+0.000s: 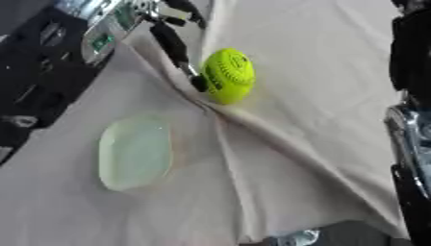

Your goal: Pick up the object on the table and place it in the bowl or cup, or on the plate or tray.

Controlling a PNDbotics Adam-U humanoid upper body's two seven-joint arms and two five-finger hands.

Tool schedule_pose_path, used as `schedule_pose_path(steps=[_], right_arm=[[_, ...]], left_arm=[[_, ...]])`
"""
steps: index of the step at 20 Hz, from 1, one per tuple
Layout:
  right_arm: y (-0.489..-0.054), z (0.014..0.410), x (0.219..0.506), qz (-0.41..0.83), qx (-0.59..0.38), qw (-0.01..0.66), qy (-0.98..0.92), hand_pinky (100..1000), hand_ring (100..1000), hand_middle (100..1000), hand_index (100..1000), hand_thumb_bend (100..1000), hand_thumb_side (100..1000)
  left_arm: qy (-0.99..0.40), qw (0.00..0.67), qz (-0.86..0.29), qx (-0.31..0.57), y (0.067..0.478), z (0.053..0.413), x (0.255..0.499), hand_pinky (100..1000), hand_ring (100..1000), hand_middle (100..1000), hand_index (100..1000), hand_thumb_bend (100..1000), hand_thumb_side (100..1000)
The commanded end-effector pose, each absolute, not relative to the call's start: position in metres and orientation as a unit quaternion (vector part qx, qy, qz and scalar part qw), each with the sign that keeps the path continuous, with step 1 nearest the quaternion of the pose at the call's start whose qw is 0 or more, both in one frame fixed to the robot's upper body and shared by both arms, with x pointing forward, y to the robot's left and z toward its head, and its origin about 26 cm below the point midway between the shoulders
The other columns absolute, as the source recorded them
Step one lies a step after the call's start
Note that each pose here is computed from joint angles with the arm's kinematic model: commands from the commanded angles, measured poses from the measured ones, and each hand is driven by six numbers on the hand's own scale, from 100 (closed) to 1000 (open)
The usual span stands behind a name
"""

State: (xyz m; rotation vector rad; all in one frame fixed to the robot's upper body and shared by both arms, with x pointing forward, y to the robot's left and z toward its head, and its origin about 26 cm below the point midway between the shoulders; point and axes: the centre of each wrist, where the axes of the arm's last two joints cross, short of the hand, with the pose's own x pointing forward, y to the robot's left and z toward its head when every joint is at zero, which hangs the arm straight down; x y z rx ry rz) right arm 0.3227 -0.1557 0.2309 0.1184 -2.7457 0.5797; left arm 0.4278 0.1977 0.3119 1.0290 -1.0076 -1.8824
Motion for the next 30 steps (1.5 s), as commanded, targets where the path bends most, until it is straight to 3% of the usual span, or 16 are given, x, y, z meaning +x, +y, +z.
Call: schedule_pose_path(steps=[1, 15, 30], right_arm=[[-0.155, 0.235, 0.32, 0.206, 0.042, 0.157, -0.965, 661, 955, 925, 985, 100, 914], [-0.153, 0.238, 0.32, 0.205, 0.047, 0.152, -0.966, 661, 954, 923, 980, 100, 912], [-0.154, 0.238, 0.32, 0.202, 0.043, 0.152, -0.967, 662, 954, 923, 977, 100, 916]], left_arm=[[-0.403, 0.373, -0.719, 0.426, 0.199, 0.331, 0.428, 825, 913, 1000, 997, 998, 756], [-0.404, 0.366, -0.73, 0.412, 0.179, 0.324, 0.437, 807, 904, 1000, 996, 989, 762], [-0.38, 0.388, -0.74, 0.397, 0.186, 0.304, 0.448, 836, 929, 1000, 1000, 996, 736]])
